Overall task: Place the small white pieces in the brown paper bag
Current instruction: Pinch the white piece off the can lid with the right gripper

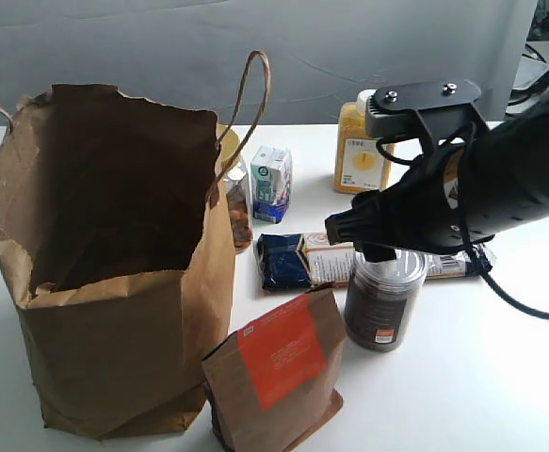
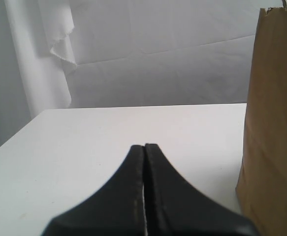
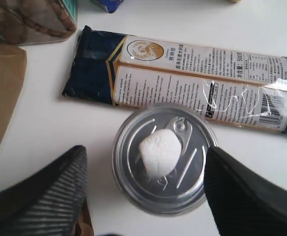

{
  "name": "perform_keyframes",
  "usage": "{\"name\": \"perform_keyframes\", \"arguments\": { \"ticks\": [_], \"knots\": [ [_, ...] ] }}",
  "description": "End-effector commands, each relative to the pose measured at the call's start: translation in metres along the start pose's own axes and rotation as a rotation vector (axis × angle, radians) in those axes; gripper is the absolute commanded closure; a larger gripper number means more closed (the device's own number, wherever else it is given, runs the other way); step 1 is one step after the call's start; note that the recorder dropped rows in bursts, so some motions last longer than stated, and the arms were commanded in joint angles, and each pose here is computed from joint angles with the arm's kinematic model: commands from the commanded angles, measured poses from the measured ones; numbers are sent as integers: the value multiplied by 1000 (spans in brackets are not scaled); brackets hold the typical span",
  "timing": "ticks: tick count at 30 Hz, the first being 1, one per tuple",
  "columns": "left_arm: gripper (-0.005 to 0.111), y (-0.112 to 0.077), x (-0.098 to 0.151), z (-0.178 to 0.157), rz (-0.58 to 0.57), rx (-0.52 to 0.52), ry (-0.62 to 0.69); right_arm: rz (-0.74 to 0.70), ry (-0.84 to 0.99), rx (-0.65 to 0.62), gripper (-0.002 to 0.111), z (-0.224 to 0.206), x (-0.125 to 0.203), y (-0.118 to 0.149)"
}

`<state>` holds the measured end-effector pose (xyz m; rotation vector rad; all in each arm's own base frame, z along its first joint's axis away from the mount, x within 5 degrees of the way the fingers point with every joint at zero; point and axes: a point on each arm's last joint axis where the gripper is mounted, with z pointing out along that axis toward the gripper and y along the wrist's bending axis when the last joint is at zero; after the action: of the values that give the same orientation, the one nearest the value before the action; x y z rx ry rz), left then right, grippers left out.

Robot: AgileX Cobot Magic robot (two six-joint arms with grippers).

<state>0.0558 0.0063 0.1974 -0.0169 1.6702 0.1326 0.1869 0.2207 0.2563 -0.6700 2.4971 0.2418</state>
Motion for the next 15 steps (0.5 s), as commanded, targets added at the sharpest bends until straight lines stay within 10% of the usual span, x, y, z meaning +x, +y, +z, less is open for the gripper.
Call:
{"name": "perform_keyframes", "arguments": {
  "ticks": [1,15],
  "knots": [
    [107,0,0,0,1,7,-6,-22,28,51,45,14,-11,1],
    [107,0,0,0,1,7,-6,-15,105,98,56,42,-11,-1]
  ]
}}
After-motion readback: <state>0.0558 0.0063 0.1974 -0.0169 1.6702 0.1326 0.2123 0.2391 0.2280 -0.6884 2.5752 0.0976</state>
